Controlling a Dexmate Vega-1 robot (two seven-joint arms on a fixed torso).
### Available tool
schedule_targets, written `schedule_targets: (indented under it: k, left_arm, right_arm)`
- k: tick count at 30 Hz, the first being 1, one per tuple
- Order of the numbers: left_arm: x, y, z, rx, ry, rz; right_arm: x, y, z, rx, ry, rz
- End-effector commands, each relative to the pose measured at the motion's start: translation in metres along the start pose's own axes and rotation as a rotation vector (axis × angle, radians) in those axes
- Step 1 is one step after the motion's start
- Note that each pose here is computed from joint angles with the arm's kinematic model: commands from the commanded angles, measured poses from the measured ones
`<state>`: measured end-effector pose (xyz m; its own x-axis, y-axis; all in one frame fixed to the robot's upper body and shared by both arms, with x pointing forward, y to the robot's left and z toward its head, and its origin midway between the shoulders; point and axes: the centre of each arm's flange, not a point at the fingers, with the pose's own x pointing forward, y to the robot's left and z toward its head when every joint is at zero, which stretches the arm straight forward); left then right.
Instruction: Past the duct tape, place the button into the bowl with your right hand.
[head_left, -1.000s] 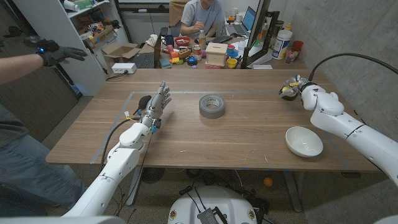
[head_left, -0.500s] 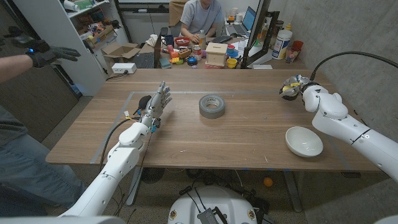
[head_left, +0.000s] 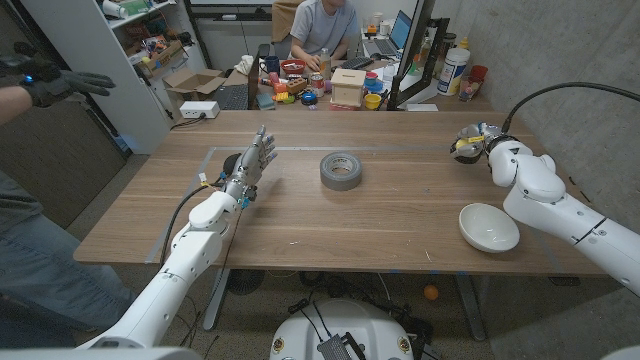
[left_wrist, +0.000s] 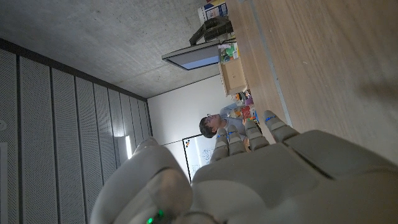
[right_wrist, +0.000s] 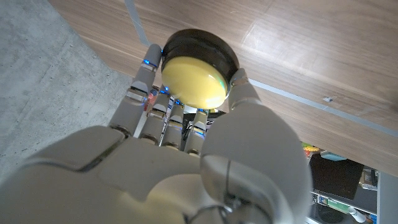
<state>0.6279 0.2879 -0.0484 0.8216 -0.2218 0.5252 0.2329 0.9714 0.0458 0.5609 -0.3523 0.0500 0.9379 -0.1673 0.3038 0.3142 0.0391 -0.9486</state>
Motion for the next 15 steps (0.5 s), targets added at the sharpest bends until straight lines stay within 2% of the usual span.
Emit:
schedule_targets:
  k: [1,7,15]
  left_arm:
    - [0.011,0.004,0.003,0.001,-0.005,-0.036]
    - [0.015,0.009,0.000,-0.008,-0.001,-0.047]
    - [0.022,0.016,0.003,-0.003,-0.002,-0.059]
  right_arm:
    - [-0.026,-0.009,0.007,-0.002,0.014,-0.020]
    - [-0.038,-0.013,0.015,-0.003,0.014,-0.025]
    - [-0.054,-0.010,0.020,0.004,0.019,-0.035]
